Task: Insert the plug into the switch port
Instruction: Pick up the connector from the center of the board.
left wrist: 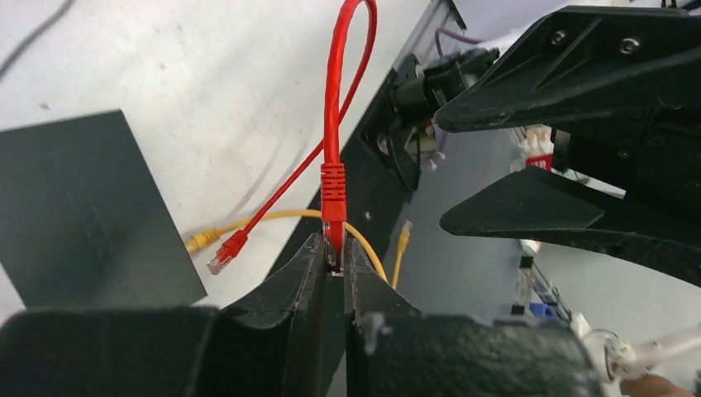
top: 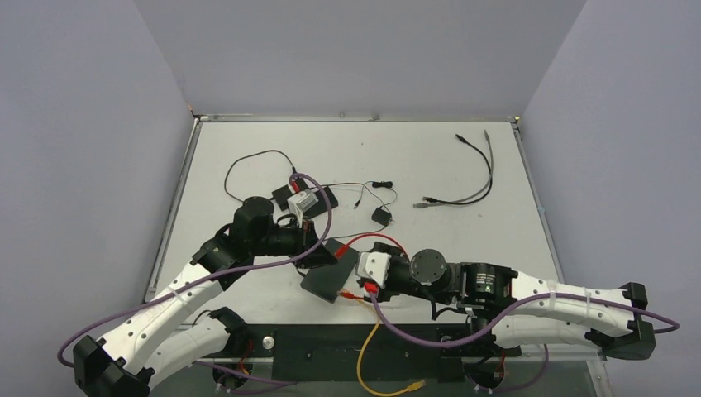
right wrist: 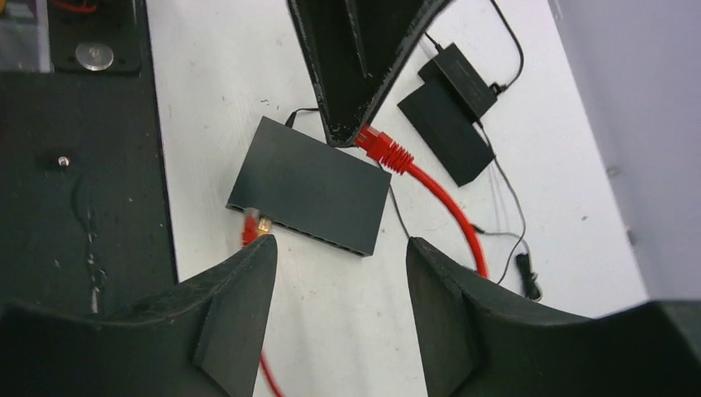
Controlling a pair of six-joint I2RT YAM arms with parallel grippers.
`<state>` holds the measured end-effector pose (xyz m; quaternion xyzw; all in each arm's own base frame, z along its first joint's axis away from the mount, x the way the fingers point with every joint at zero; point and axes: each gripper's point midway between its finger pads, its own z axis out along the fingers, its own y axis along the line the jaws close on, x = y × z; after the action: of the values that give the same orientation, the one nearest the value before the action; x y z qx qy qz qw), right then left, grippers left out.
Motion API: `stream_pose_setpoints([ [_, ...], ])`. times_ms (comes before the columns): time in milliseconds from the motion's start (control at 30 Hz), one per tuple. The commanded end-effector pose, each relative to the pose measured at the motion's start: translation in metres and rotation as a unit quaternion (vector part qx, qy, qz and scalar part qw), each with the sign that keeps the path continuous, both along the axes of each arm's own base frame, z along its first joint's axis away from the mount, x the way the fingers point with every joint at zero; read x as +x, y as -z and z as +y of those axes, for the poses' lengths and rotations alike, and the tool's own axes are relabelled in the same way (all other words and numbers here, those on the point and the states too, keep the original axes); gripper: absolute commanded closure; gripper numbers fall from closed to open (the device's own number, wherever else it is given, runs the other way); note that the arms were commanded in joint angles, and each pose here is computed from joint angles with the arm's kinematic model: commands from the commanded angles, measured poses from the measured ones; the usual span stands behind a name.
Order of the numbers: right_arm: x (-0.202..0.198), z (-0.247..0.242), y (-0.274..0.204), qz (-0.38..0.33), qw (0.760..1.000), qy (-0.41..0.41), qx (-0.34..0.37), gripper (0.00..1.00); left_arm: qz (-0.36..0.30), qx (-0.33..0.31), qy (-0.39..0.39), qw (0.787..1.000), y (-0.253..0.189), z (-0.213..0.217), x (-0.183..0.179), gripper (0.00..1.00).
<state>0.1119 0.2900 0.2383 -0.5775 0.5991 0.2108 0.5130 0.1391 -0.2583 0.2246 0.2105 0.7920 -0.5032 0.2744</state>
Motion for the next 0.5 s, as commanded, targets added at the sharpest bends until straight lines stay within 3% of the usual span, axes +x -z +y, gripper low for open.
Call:
stream_pose_setpoints([
  [0,-0.013,0.010,-0.008,-0.127,0.987,-0.092,-0.029,0.45,0.030,-0.013,0.063,0.997,-0.014,-0.001,-0.025,1.00],
  [200,-0.023,0.013,-0.004,-0.176,0.969,-0.153,-0.074,0.45,0.070,-0.004,0.105,0.992,-0.003,0.004,-0.045,1.00],
  [467,-0.039,0.032,-0.006,-0.204,0.952,-0.220,-0.063,0.49,0.100,-0.022,0.161,0.982,0.002,0.005,-0.066,1.00],
])
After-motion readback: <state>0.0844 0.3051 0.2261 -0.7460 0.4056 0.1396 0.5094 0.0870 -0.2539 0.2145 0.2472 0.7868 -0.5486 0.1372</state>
